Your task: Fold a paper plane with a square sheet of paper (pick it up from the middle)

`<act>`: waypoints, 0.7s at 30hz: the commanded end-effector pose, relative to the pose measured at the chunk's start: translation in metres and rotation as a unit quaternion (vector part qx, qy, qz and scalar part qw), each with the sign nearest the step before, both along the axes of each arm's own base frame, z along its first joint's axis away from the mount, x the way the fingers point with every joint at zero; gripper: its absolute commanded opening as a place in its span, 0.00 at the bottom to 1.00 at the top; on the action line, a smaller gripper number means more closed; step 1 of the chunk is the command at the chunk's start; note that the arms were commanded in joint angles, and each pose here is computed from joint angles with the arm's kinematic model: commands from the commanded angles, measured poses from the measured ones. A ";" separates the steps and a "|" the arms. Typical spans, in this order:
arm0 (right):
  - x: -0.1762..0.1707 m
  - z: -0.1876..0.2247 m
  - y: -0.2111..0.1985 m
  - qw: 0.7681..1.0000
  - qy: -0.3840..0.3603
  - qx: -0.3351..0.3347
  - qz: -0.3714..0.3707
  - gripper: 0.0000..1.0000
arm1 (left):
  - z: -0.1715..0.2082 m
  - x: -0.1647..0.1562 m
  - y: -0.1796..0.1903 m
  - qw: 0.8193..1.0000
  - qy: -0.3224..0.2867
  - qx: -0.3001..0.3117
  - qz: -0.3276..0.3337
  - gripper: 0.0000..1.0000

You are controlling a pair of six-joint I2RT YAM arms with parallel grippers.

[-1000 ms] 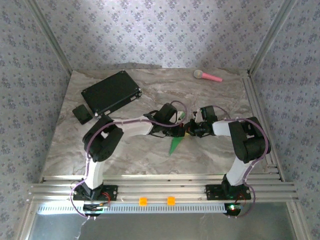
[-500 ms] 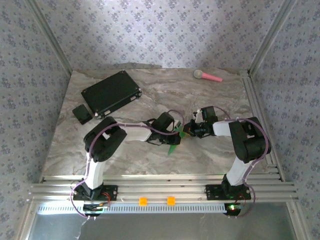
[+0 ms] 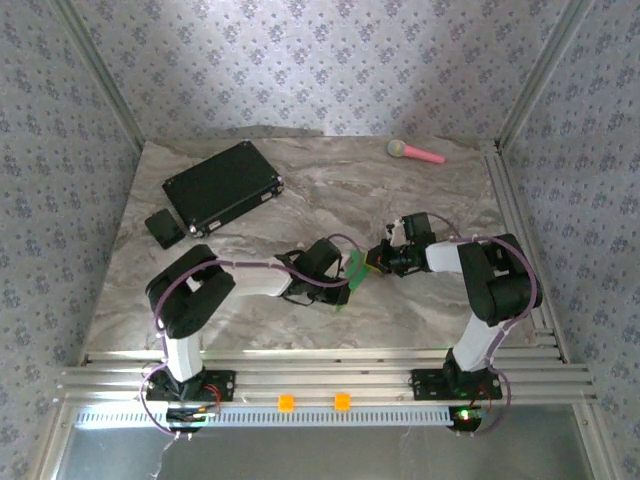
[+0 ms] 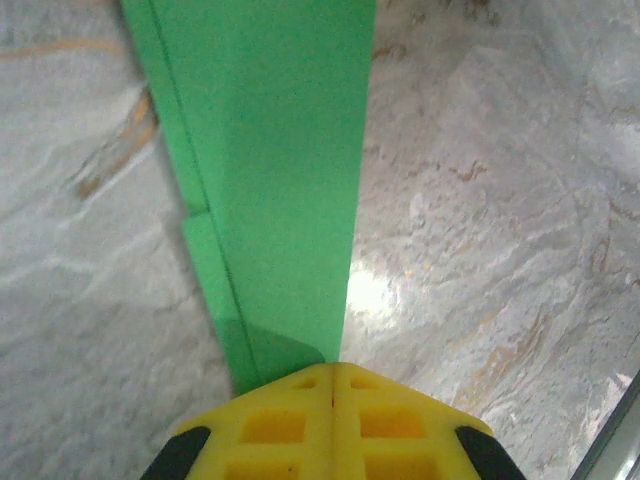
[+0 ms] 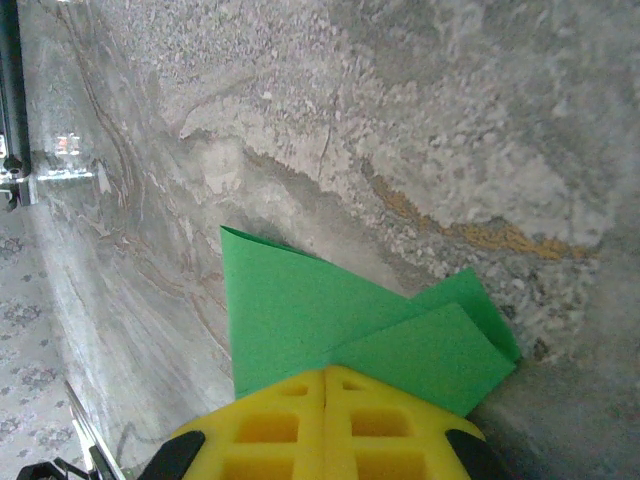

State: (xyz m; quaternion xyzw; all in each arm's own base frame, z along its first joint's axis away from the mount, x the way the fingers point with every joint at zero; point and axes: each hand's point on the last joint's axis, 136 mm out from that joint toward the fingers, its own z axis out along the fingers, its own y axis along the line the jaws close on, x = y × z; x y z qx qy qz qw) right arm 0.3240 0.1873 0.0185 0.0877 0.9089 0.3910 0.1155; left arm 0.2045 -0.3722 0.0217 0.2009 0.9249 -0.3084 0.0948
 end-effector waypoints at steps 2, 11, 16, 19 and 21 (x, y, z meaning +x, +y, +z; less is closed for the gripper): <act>-0.019 -0.041 -0.026 0.996 0.057 -0.070 -0.025 0.00 | -0.025 -0.035 0.044 0.995 0.041 0.092 -0.015 0.00; -0.019 -0.041 -0.025 0.996 0.058 -0.068 -0.025 0.01 | -0.025 -0.048 0.057 0.994 0.036 0.101 -0.027 0.00; -0.020 -0.041 -0.024 0.996 0.058 -0.067 -0.024 0.01 | 0.001 -0.039 0.051 0.997 0.006 0.073 -0.014 0.00; -0.020 -0.040 -0.024 0.996 0.059 -0.067 -0.025 0.01 | 0.020 -0.023 0.044 0.998 -0.021 0.054 0.007 0.00; -0.019 -0.039 -0.024 0.996 0.058 -0.065 -0.025 0.01 | 0.034 -0.012 0.034 0.999 -0.026 0.029 0.011 0.00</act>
